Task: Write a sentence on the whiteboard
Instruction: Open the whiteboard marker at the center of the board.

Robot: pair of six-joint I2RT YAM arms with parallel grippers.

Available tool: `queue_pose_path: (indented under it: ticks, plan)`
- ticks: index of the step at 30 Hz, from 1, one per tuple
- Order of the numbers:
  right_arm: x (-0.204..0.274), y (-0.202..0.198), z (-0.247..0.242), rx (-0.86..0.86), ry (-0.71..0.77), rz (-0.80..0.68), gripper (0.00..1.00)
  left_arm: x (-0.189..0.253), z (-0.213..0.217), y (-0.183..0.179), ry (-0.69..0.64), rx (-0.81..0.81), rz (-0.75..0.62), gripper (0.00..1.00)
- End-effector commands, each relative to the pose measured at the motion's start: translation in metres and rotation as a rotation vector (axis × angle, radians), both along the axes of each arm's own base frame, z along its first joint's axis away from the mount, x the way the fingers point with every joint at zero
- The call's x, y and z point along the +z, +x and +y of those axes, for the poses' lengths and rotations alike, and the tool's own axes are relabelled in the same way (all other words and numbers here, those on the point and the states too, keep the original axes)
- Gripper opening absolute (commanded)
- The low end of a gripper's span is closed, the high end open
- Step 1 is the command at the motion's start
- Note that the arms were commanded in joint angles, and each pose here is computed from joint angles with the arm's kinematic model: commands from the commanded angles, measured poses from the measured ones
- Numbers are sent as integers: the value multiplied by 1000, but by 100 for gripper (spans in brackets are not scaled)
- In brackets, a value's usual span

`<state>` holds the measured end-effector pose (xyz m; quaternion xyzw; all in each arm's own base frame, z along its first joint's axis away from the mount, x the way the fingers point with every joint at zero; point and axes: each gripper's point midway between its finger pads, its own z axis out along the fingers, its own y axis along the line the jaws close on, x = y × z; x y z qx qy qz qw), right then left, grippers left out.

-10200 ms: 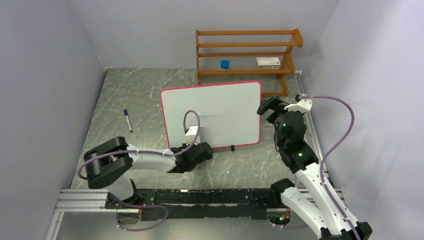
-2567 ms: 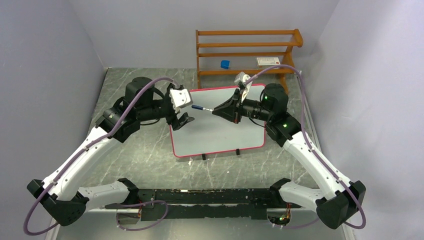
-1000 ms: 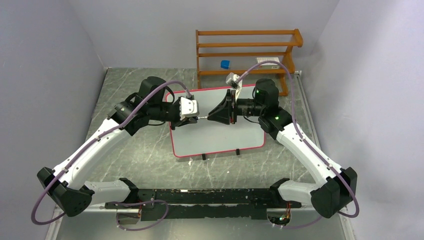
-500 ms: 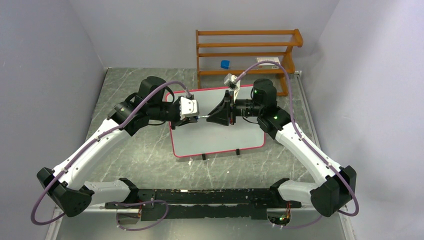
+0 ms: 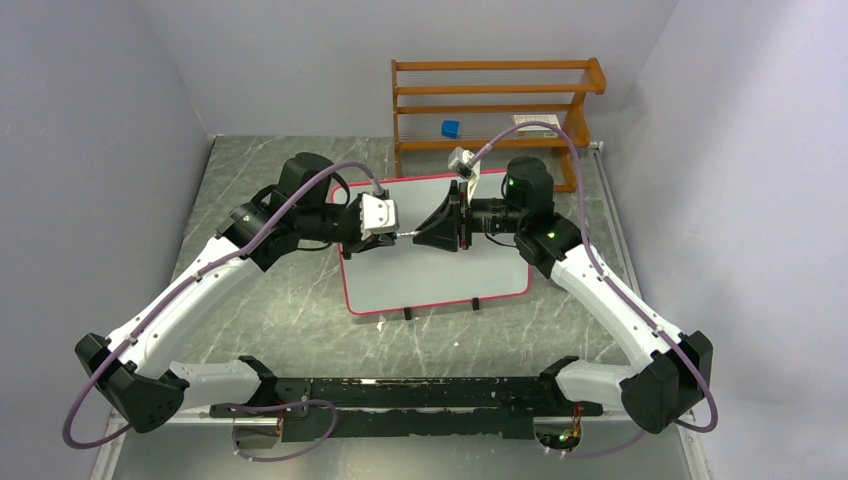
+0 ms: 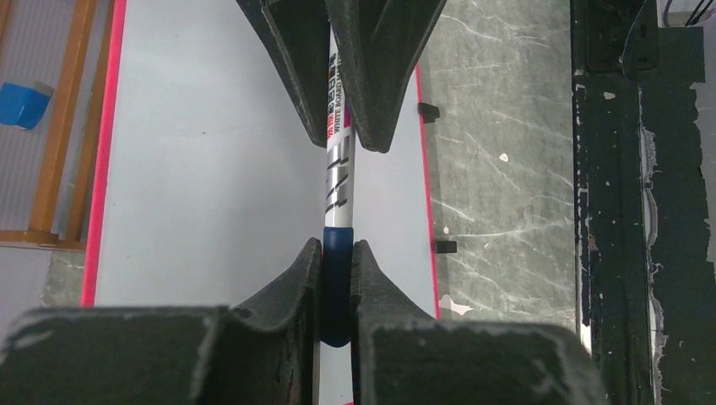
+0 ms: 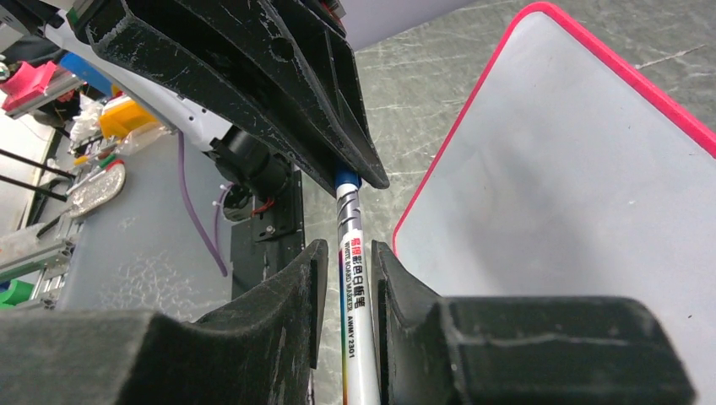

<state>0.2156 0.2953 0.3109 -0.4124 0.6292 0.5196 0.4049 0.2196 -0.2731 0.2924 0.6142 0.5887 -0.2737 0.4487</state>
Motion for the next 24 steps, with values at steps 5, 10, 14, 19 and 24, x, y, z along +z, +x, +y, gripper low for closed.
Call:
queue_pose_path:
  ticks: [5, 10, 14, 19, 24]
  plan:
    - [12, -6, 4, 41, 24, -1, 16, 1, -1, 3, 4, -5, -8, 5]
    - [11, -4, 3, 27, 18, -2, 1, 0, 0, 3, 7, -2, -10, 5]
    - [12, -7, 1, 25, 22, -22, 0, 0, 6, 7, 17, 37, -31, 5]
    - [25, -10, -7, 1, 45, -53, 0, -2, 18, 12, 41, 89, -54, 5]
    - [44, -17, -18, -17, 76, -97, 0, 0, 28, 14, 33, 118, -81, 5]
